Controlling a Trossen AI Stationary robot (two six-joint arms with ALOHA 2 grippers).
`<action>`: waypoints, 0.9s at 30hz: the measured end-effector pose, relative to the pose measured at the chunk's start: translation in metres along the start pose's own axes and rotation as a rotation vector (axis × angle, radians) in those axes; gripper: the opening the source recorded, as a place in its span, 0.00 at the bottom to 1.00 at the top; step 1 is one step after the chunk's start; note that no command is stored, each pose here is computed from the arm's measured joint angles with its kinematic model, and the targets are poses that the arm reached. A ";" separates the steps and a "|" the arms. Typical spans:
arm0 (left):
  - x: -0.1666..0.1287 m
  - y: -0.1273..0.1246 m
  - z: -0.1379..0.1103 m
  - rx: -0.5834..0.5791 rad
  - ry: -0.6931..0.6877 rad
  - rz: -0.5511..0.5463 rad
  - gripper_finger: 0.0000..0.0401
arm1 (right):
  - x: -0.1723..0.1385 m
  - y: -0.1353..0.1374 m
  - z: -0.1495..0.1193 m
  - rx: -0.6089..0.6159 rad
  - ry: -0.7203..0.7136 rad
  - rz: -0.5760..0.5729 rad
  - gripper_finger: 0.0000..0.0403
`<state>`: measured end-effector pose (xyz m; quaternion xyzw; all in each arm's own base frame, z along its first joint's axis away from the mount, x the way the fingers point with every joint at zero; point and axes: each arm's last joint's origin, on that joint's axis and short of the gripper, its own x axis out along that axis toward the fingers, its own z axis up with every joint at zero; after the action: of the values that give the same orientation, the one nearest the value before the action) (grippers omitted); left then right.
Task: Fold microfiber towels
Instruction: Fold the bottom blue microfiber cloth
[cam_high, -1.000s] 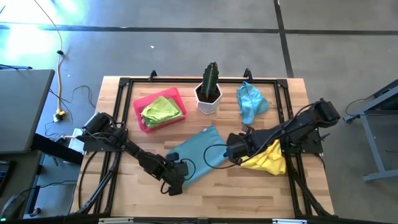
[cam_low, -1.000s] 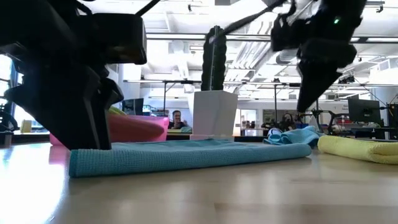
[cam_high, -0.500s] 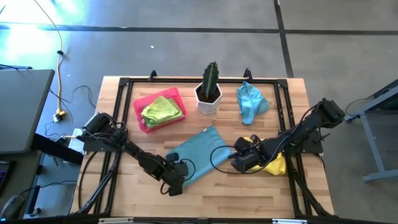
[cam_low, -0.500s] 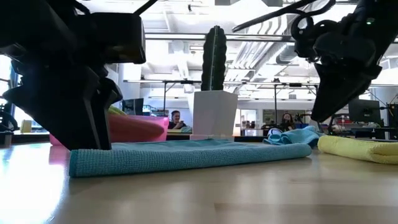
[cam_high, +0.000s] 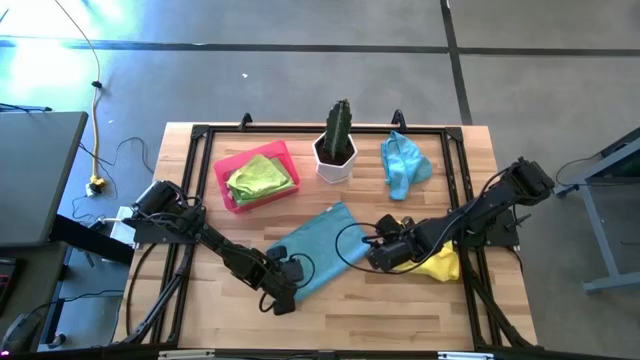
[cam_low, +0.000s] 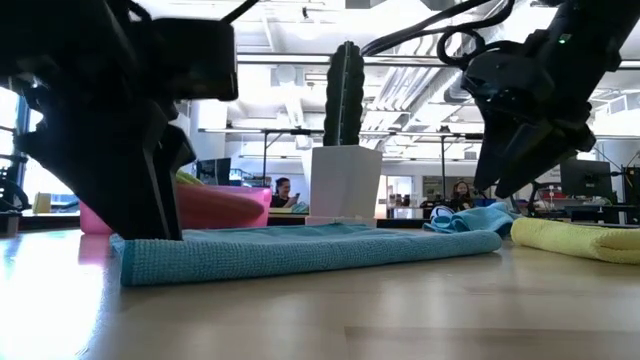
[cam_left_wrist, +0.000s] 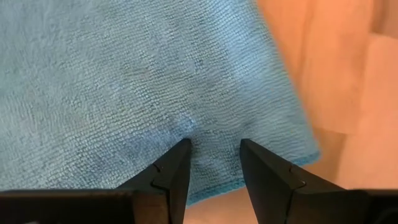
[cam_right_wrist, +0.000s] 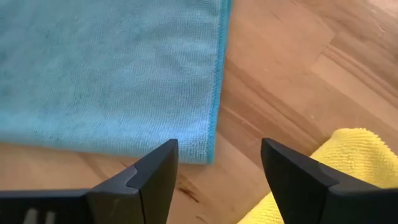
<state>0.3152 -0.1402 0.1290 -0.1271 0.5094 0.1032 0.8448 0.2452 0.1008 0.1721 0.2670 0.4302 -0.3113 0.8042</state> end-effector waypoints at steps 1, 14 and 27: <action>-0.002 -0.001 0.001 0.004 -0.006 -0.005 0.33 | 0.000 0.000 0.001 0.003 0.000 -0.002 0.56; -0.009 -0.008 0.005 0.028 -0.017 -0.016 0.33 | 0.002 0.000 0.002 0.026 0.002 -0.003 0.56; -0.013 -0.019 -0.006 0.043 -0.020 -0.019 0.33 | 0.003 0.002 0.002 0.079 0.013 0.014 0.56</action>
<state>0.3102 -0.1607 0.1406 -0.1127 0.5020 0.0856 0.8532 0.2488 0.0997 0.1704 0.3034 0.4209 -0.3205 0.7925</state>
